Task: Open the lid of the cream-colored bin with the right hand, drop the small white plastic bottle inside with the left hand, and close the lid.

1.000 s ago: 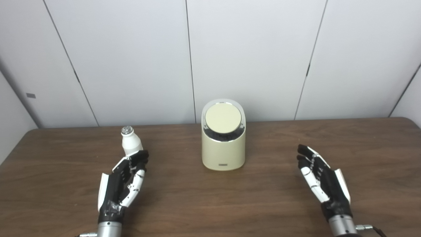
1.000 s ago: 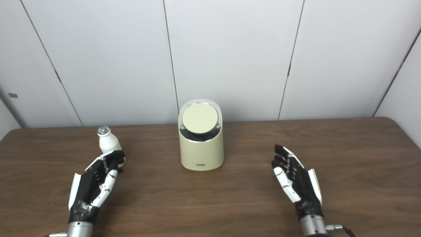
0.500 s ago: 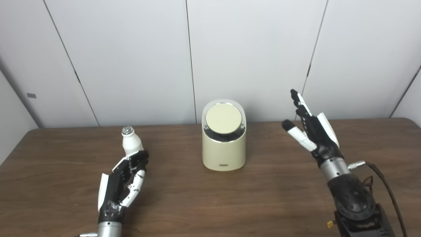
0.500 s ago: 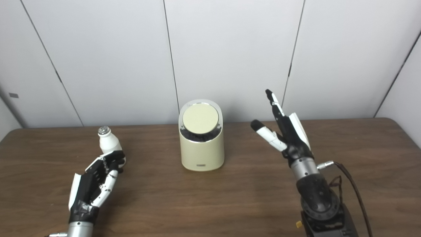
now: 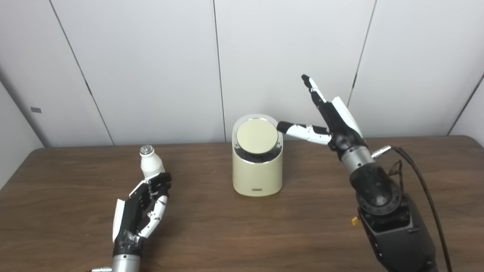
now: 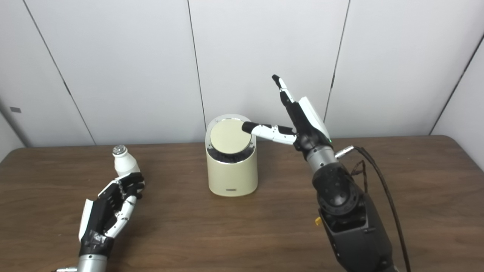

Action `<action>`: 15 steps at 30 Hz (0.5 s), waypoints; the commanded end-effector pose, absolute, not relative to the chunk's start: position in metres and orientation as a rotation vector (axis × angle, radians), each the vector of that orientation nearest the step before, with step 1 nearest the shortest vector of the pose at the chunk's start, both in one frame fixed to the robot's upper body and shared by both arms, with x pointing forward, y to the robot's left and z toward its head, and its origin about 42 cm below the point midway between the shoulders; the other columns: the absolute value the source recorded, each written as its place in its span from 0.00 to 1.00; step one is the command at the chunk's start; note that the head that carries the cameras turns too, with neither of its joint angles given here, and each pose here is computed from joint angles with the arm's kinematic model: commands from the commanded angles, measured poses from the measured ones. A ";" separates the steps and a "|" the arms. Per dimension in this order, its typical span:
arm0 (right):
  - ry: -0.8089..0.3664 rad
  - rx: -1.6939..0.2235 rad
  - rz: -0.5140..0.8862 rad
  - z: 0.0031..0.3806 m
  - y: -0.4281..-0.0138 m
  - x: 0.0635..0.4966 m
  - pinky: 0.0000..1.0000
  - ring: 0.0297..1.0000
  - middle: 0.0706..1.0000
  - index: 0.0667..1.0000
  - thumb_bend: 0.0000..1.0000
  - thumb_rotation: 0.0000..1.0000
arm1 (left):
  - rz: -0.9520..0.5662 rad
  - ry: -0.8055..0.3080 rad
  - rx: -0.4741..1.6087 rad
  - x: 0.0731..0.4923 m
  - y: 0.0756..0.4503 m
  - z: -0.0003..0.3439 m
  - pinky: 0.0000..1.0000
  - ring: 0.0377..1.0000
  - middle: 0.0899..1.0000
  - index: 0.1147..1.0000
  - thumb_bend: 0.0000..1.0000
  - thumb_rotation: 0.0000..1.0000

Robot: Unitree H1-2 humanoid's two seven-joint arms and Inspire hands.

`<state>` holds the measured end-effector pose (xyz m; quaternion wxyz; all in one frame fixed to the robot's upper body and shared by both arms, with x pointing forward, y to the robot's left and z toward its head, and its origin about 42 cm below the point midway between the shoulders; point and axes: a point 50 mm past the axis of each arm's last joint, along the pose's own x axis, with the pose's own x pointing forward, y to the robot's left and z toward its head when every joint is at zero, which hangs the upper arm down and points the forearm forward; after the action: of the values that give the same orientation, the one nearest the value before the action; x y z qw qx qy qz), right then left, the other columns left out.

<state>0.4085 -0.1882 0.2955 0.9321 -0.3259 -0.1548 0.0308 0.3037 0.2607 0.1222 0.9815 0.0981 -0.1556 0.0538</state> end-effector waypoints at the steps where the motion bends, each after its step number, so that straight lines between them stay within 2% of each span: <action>1: -0.450 -0.688 0.019 0.327 -0.180 0.414 1.00 1.00 1.00 1.00 1.00 0.61 | 0.106 -0.327 0.180 0.298 0.254 0.119 0.64 0.71 0.71 0.70 0.24 0.44; 15: -0.449 -0.836 -0.079 0.321 -0.155 0.439 1.00 1.00 1.00 1.00 1.00 0.43 | 0.100 -0.325 0.188 0.299 0.250 0.119 0.65 0.72 0.72 0.70 0.23 0.46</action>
<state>0.4355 -0.1615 0.2901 0.9023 -0.4012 -0.1560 -0.0216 0.3033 0.2595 0.1223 0.9813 0.1005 -0.1560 0.0520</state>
